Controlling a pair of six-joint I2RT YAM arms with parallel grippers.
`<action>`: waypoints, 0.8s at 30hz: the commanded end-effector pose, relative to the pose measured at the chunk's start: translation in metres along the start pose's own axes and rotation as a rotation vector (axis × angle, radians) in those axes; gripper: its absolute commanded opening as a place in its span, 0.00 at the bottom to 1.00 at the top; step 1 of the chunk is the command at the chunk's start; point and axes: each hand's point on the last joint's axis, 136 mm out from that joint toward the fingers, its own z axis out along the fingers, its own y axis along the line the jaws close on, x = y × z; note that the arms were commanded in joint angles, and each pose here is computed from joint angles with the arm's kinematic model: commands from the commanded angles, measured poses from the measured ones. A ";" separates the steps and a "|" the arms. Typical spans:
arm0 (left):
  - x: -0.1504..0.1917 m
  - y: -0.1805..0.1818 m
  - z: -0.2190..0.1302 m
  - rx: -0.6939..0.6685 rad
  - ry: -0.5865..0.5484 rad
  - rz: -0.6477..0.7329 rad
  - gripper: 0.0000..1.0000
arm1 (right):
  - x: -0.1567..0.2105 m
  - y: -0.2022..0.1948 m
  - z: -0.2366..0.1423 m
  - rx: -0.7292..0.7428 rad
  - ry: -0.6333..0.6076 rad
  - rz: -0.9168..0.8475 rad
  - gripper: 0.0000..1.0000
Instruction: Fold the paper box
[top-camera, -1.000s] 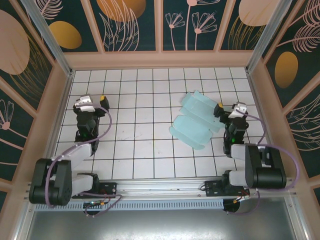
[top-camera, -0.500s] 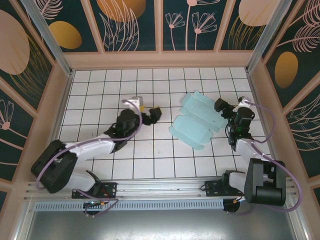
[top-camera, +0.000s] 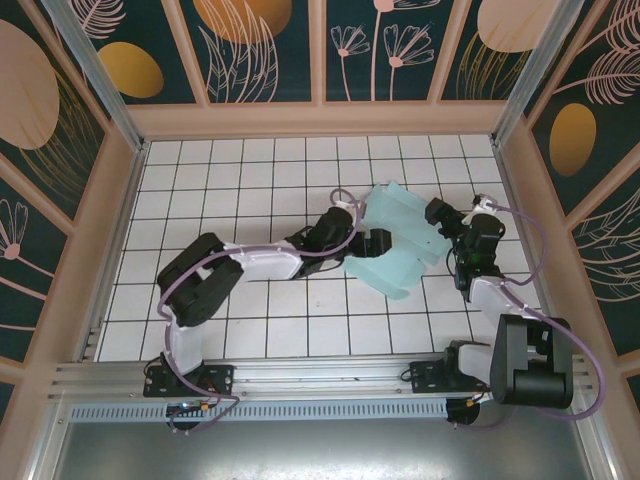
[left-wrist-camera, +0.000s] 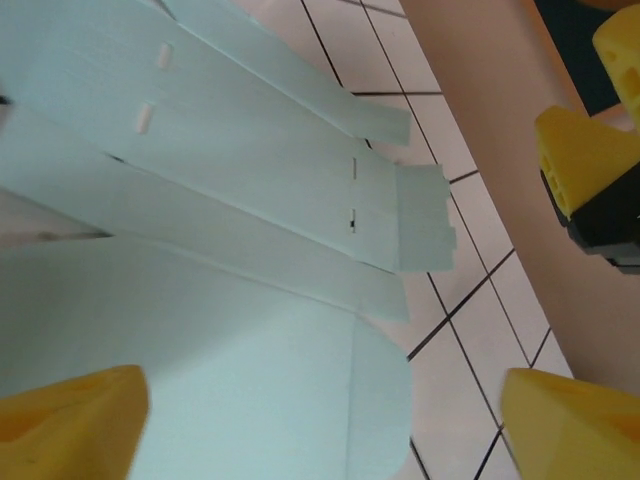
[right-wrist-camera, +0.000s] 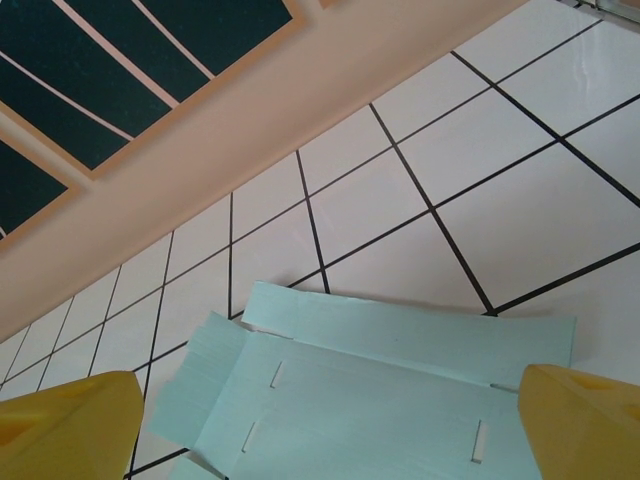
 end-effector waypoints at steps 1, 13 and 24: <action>0.041 0.007 0.014 -0.012 0.182 -0.010 0.77 | -0.023 0.005 -0.001 0.011 -0.079 0.005 0.97; 0.090 0.081 0.016 -0.209 0.342 -0.029 0.62 | -0.026 0.003 0.003 0.037 -0.070 -0.010 0.96; 0.028 0.182 -0.069 -0.449 0.236 0.002 0.67 | -0.001 0.020 0.023 -0.055 0.070 -0.071 0.96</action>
